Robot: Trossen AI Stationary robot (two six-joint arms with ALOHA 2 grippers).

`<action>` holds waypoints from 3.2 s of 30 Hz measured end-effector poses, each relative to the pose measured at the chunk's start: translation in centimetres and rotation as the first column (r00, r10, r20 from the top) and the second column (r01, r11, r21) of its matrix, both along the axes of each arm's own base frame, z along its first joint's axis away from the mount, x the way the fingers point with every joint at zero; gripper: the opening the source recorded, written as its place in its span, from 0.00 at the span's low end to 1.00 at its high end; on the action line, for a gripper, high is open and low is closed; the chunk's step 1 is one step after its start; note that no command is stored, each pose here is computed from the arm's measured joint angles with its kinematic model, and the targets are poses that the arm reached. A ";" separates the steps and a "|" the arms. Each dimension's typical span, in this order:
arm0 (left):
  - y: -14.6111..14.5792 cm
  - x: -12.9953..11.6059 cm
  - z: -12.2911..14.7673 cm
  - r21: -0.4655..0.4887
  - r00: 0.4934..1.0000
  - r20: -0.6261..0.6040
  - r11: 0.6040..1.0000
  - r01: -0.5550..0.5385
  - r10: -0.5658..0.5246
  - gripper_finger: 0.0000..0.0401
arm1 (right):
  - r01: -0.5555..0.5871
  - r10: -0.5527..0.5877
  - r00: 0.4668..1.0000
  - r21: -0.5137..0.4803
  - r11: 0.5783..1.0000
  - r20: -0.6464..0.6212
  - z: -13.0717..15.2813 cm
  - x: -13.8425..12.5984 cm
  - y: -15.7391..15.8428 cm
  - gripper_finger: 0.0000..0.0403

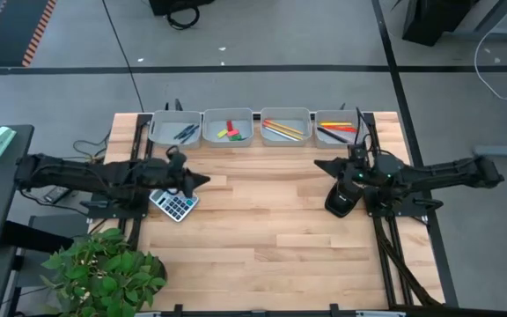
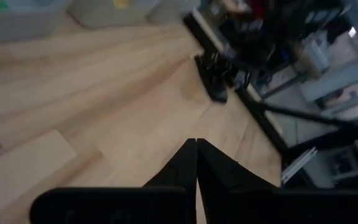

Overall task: Sort crayons/erasers/pens/pencils in bins
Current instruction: Return to Home Position

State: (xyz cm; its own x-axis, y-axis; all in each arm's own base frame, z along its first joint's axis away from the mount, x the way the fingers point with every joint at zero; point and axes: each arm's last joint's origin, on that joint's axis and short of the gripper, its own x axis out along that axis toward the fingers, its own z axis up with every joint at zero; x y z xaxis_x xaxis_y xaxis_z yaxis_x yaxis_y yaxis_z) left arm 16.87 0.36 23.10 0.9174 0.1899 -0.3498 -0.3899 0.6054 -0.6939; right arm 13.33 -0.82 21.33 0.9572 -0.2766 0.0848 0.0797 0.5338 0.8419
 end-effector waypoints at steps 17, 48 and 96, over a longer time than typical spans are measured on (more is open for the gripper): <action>-0.8 -4.4 1.2 0.055 0.991 0.103 0.994 -0.091 0.085 0.02 | -0.016 0.017 0.997 0.022 1.000 -0.078 -1.6 -1.8 0.3 0.09; -0.3 -9.9 -1.9 0.109 0.974 0.207 0.987 -0.119 0.095 0.01 | 0.007 0.004 0.988 0.066 0.998 -0.155 -2.5 -2.8 0.2 0.09; -1.2 -8.1 -2.4 0.192 0.830 0.551 0.981 -0.020 -0.091 0.19 | -0.030 0.003 0.994 -0.240 0.970 -0.109 -3.1 -2.5 0.3 0.09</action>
State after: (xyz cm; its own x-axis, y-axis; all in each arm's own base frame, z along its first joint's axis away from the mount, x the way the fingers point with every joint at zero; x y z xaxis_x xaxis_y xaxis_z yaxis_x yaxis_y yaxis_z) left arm 8.81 -0.80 20.66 0.9526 0.1621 0.2575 0.0516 0.7479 -0.6619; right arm 10.81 -0.53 18.18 0.9686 -0.2446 0.0439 0.1517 0.7220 0.6750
